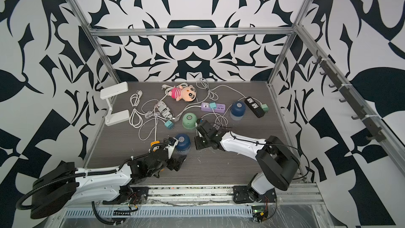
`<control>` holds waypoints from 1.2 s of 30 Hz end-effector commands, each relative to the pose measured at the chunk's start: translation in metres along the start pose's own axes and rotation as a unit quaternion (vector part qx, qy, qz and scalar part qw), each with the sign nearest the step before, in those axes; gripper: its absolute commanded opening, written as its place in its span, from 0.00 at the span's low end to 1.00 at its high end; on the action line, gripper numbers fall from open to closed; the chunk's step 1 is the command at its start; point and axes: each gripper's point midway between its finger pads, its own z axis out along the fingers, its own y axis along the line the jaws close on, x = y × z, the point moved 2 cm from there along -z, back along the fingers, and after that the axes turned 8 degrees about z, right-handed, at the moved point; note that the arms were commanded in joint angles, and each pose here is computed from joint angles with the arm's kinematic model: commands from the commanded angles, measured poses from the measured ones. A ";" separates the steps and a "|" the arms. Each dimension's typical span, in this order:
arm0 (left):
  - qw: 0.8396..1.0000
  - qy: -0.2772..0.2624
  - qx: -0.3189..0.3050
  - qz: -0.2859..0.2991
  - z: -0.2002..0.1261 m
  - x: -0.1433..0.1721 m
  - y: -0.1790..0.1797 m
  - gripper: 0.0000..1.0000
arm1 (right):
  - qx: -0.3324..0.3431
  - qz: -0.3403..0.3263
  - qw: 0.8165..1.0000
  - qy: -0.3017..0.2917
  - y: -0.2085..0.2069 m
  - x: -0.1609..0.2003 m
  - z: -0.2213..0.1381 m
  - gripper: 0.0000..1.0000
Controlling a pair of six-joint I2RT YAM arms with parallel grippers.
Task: Charge the cordless meat grinders
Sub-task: Pick up the cordless meat grinder at the center of the board.
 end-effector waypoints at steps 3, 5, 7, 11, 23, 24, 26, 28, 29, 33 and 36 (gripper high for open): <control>0.997 -0.062 -0.039 0.009 0.006 -0.031 0.004 0.99 | -0.024 -0.001 0.999 -0.023 0.012 -0.020 -0.004 0.00; 0.997 -0.066 -0.049 0.012 0.009 -0.029 0.006 0.99 | -0.027 -0.001 0.999 -0.019 0.013 -0.021 -0.001 0.00; 0.996 -0.071 -0.053 0.014 0.011 -0.029 0.007 0.99 | -0.027 -0.002 1.000 -0.014 0.013 -0.020 0.002 0.00; 0.996 -0.064 -0.056 0.024 0.021 -0.024 0.005 1.00 | -0.030 -0.003 1.000 -0.005 0.016 -0.020 0.008 0.00; 0.992 -0.094 -0.083 0.023 0.037 -0.027 0.009 0.99 | -0.035 -0.006 0.999 0.007 0.021 -0.023 0.016 0.00; 0.991 -0.101 -0.084 0.021 0.037 -0.028 0.009 0.99 | -0.034 -0.006 0.999 0.008 0.021 -0.022 0.016 0.00; 0.990 -0.108 -0.088 0.018 0.038 -0.025 0.011 0.99 | -0.035 -0.007 0.999 0.009 0.021 -0.022 0.016 0.00; 0.990 -0.107 -0.093 0.018 0.041 -0.021 0.012 0.99 | -0.034 -0.008 0.999 0.010 0.020 -0.021 0.017 0.00; 0.989 -0.108 -0.096 0.016 0.042 -0.020 0.013 0.99 | -0.034 -0.007 0.999 0.012 0.020 -0.021 0.017 0.00; 0.986 -0.125 -0.107 0.007 0.047 -0.018 0.016 0.99 | -0.037 -0.007 0.999 0.016 0.021 -0.020 0.016 0.00; 0.984 -0.137 -0.114 0.002 0.050 -0.017 0.017 0.99 | -0.037 -0.006 0.999 0.018 0.021 -0.018 0.016 0.00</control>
